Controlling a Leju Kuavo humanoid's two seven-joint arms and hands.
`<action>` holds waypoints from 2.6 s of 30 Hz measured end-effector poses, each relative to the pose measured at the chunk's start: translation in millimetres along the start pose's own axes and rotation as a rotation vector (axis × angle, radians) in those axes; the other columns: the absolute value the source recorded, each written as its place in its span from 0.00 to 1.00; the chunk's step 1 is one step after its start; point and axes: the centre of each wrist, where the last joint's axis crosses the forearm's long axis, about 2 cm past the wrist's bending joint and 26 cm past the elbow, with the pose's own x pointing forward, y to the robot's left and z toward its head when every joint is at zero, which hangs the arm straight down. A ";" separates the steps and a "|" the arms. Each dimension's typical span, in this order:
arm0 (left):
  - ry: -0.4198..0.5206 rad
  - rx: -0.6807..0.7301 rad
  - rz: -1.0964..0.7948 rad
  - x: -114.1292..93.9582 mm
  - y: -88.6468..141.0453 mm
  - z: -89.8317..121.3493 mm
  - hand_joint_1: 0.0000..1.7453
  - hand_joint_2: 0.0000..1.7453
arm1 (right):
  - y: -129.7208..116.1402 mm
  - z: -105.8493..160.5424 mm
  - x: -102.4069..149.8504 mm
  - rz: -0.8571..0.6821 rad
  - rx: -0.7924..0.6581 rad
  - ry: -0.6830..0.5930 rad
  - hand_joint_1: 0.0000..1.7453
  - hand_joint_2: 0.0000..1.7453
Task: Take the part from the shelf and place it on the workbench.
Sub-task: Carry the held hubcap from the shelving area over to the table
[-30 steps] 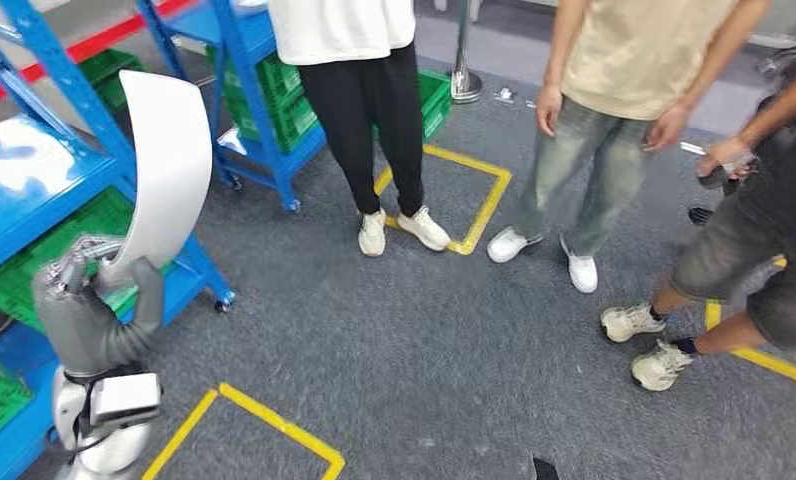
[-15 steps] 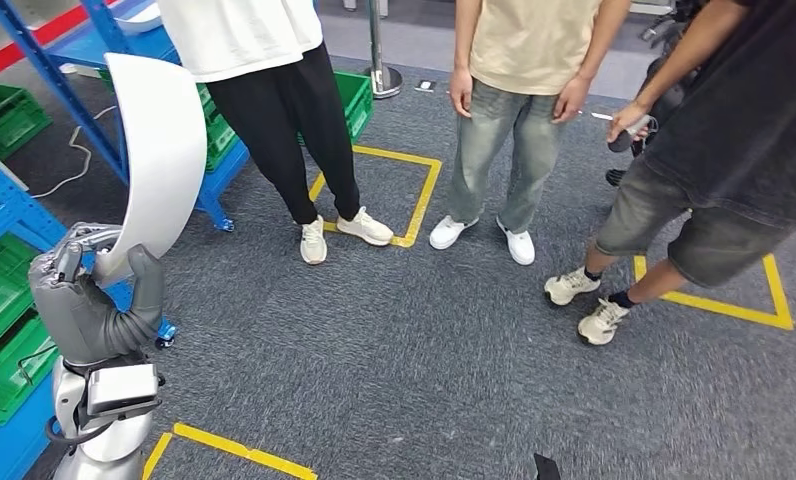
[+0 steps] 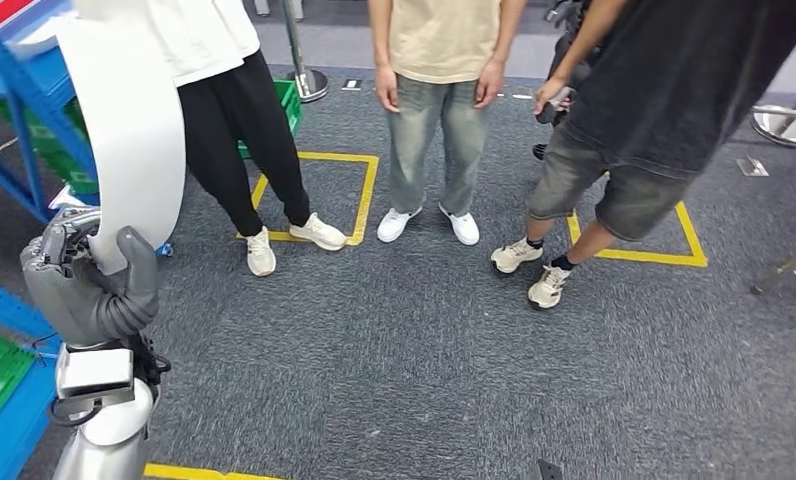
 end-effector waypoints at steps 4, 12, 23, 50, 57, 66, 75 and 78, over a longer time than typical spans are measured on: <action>-0.009 0.015 0.016 -0.8 -5.8 -7.8 1.00 1.00 | -1.5 0.1 -1.4 -0.016 -0.011 0.001 0.00 0.00; -0.007 0.000 -0.005 -3.3 -6.7 -2.0 1.00 1.00 | -1.9 0.2 -2.2 -0.015 -0.013 0.009 0.00 0.00; 0.004 -0.004 0.010 -4.9 -8.6 -2.2 1.00 1.00 | -1.8 0.1 -1.6 -0.016 -0.010 0.015 0.00 0.00; 0.112 -0.107 -0.049 -19.3 0.6 9.0 1.00 1.00 | -10.1 -0.3 1.4 0.037 0.019 0.039 0.00 0.00; 0.117 -0.099 -0.046 -16.6 -2.3 7.7 1.00 1.00 | -9.0 -0.5 3.7 0.026 0.026 0.038 0.00 0.00; 0.095 -0.087 -0.050 -13.9 -6.8 -4.5 1.00 1.00 | -8.5 -0.6 5.1 0.017 0.027 0.033 0.00 0.00; 0.099 -0.092 -0.056 -13.4 -6.2 -2.5 1.00 1.00 | -7.0 -0.7 6.2 0.020 0.033 0.029 0.00 0.00; 0.101 -0.095 -0.057 -12.7 -5.9 -1.2 1.00 1.00 | -7.4 -0.6 5.0 0.022 0.033 0.030 0.00 0.00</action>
